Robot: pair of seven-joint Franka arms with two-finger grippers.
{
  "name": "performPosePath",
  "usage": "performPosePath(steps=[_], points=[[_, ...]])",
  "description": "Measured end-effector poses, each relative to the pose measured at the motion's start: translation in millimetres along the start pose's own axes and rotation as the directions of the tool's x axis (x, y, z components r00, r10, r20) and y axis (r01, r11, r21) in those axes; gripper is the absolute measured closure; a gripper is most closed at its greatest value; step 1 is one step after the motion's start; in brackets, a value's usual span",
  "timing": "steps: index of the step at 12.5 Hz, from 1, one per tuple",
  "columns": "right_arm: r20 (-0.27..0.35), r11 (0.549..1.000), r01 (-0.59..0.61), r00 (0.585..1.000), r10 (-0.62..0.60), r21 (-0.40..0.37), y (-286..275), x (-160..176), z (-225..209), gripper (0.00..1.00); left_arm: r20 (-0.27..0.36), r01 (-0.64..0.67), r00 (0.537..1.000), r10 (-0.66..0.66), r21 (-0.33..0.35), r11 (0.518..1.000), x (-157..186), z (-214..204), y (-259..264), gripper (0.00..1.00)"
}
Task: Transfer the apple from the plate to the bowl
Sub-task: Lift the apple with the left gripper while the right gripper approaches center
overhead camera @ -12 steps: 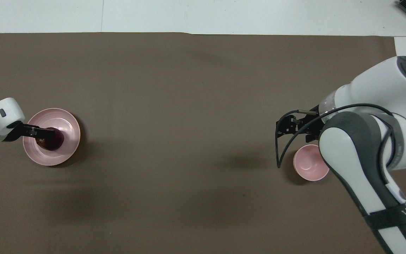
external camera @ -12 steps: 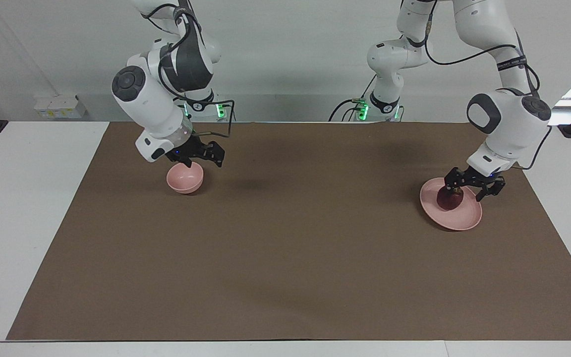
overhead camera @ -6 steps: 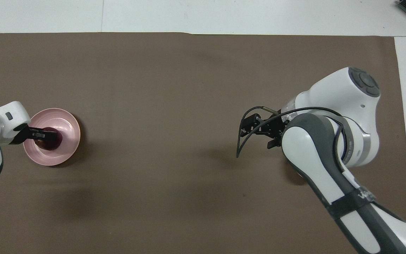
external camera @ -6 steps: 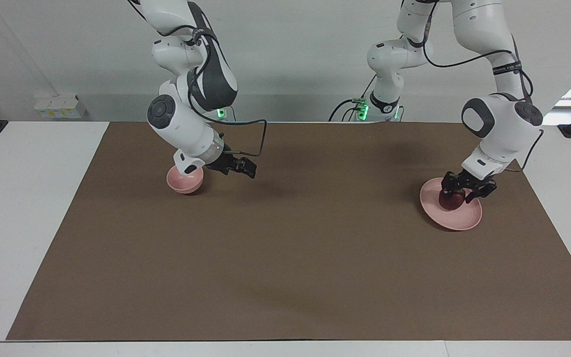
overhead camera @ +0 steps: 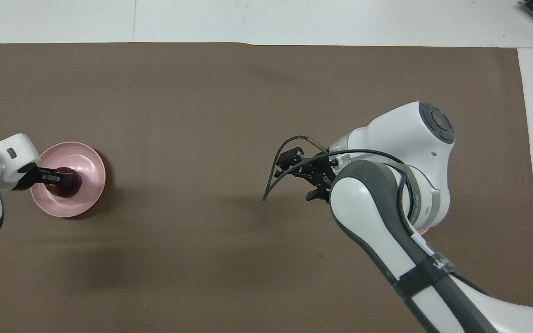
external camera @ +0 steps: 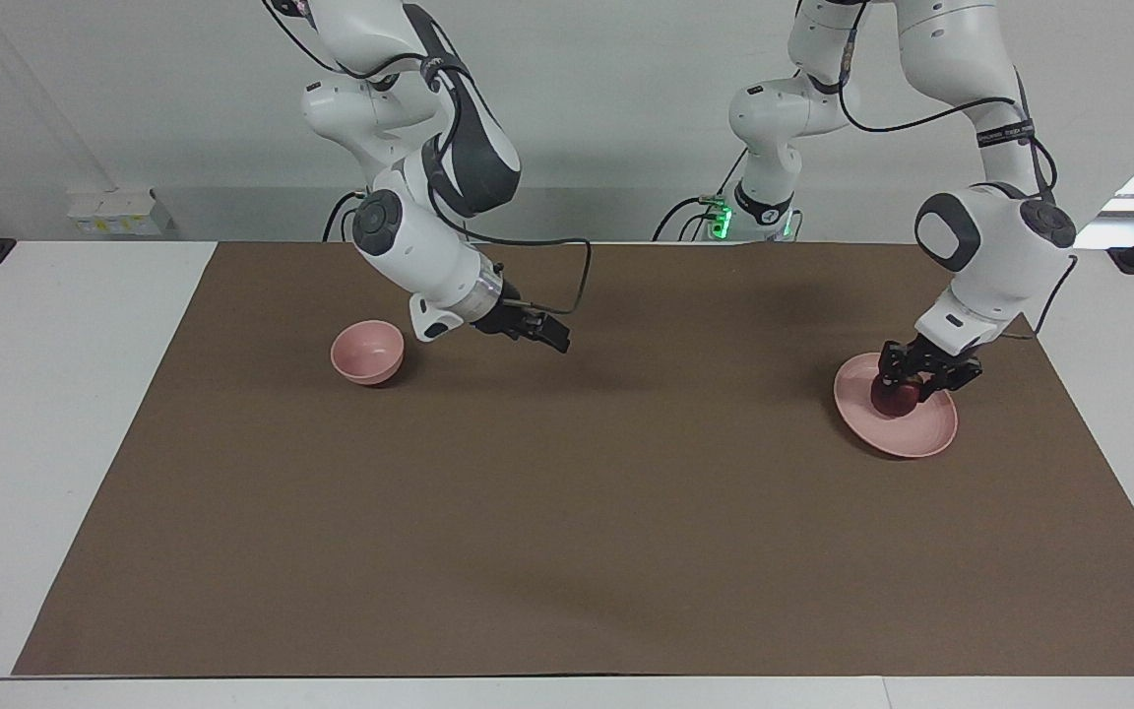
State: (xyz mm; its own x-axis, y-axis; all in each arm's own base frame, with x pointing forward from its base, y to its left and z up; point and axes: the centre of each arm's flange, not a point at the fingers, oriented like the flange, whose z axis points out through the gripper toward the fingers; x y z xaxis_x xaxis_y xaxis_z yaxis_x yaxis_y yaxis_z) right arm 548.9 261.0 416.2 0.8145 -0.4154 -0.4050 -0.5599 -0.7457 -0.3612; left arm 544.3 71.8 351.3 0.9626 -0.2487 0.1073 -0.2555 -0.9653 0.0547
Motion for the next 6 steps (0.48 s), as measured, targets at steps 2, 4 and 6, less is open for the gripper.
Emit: performPosePath(steps=[2, 4, 6], points=[[0.013, 0.995, -0.073, 0.997, 0.072, 0.067, -16, -13, 7, 0.00, -0.012, 0.003, 1.000, -0.003, 0.004, 1.000, 3, -6, 1, 0.43], [0.027, 0.977, -0.164, 0.986, 0.162, 0.138, -31, -23, 13, 0.00, -0.037, 0.036, 0.999, -0.036, 0.008, 0.999, 7, -30, 12, 0.43], [0.045, 0.949, -0.254, 0.967, 0.250, 0.185, -43, -29, 16, 0.00, -0.052, 0.076, 0.996, -0.075, -0.001, 0.997, 16, -62, 47, 0.43]])
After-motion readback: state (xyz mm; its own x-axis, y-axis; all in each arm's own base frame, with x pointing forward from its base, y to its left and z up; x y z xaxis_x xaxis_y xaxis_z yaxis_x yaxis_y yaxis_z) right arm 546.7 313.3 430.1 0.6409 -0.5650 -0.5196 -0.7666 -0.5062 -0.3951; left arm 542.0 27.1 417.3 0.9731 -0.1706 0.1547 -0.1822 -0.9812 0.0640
